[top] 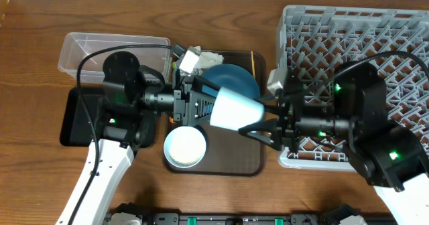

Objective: Sort waste into correct bins and load items into the dishwasher rack
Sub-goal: 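Carry the light-blue cup with right gripper into the dish rack, then move left gripper over the teal bowl with food on the tray, then grasp the teal bowl rim with the left gripper, then lift the teal bowl left and tip it over the black tray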

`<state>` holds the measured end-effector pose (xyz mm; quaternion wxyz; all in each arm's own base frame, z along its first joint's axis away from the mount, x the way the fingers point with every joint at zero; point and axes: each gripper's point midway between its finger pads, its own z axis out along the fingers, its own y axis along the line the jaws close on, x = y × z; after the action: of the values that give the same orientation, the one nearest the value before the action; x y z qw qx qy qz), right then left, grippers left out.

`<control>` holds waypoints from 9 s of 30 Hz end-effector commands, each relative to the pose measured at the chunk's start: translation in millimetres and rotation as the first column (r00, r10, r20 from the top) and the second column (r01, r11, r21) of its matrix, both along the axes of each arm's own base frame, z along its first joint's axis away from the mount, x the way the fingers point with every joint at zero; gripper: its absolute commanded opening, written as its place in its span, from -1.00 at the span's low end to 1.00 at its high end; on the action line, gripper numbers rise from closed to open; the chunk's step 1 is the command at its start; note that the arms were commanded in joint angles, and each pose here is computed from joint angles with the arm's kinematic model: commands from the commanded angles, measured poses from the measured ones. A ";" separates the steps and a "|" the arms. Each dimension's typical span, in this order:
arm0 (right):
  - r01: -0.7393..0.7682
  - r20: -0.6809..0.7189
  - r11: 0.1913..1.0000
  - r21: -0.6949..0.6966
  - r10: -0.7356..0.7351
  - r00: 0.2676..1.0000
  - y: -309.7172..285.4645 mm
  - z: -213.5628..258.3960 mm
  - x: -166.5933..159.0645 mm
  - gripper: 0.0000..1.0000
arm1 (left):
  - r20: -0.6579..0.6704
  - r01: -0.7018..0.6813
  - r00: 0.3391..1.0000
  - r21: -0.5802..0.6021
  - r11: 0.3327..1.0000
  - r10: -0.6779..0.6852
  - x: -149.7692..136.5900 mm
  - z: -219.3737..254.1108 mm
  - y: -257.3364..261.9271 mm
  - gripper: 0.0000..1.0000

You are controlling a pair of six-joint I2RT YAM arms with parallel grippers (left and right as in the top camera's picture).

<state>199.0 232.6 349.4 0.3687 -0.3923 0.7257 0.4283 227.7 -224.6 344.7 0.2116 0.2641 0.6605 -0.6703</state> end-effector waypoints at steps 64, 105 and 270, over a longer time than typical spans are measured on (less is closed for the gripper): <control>0.861 -0.635 -0.015 -0.509 -0.668 -0.387 -423.0 -165.3 57.4 0.73 | 0.030 -0.040 0.999 -0.008 0.999 0.040 12.1 4.4 22.4 0.96; 0.787 -0.291 0.568 -0.241 -0.816 0.500 -205.4 -49.4 59.2 0.92 | 0.279 -0.599 0.723 0.710 0.371 0.632 50.7 -103.5 93.1 0.64; 0.796 -0.269 0.483 -0.365 -0.873 0.407 -222.1 -70.2 48.3 0.94 | 0.882 -0.218 0.460 0.228 -0.949 0.106 45.1 -92.5 338.7 -0.88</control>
<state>247.2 8.9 276.9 0.3274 0.1047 0.9190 0.1932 272.3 113.1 243.0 0.1703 -0.1038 0.8086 0.5535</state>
